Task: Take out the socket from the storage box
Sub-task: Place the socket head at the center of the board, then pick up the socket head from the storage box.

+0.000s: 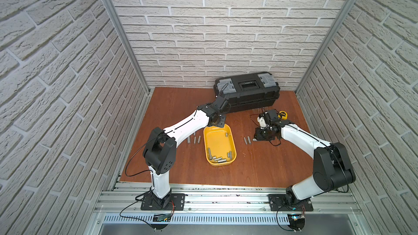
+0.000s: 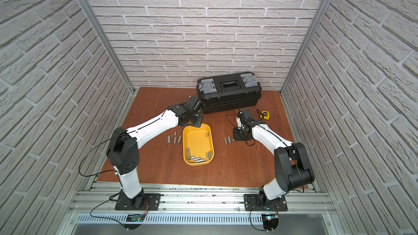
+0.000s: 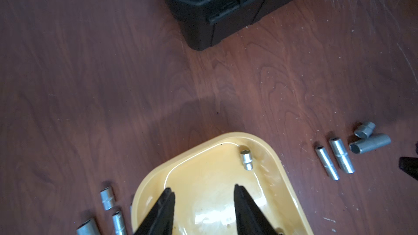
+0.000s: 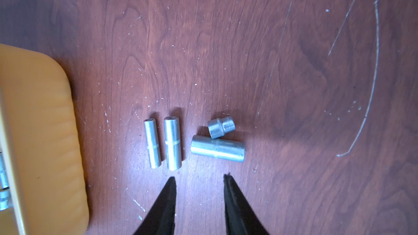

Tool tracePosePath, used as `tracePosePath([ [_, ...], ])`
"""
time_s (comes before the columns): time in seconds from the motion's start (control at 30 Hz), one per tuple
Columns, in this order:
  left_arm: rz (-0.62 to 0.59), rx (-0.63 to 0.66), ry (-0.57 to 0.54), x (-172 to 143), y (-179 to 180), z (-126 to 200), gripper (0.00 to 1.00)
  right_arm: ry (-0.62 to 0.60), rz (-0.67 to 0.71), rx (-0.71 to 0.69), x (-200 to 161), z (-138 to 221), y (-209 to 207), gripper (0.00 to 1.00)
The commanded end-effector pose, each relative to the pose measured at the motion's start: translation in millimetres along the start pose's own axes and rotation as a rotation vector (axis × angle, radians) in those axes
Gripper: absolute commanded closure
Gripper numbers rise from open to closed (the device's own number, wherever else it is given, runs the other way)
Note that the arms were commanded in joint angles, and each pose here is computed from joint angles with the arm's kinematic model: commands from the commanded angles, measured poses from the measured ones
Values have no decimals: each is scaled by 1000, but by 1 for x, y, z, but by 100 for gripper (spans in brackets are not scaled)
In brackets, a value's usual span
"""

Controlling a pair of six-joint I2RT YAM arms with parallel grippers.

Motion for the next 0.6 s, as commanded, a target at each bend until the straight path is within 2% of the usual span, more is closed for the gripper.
tracePosePath([
  [0.0, -42, -26, 51, -9, -17, -13, 54, -32, 0, 9, 1, 4, 2, 63],
  [0.27, -65, -68, 118, -20, -41, -44, 53, -33, 0, 4, 0, 5, 1, 63],
  [0.57, -52, -53, 190, -37, -44, -75, 54, -31, 0, 3, -2, 5, 1, 63],
])
Point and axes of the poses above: each gripper's point midway between its finger pads, its own z axis back along the fingers, its own y axis along the line the jaws close on, x = y × z, the point moved 6 cm from there along z, back along the fingers, and after that the axes turned 9 degrees about z, right-handed, at the moved point
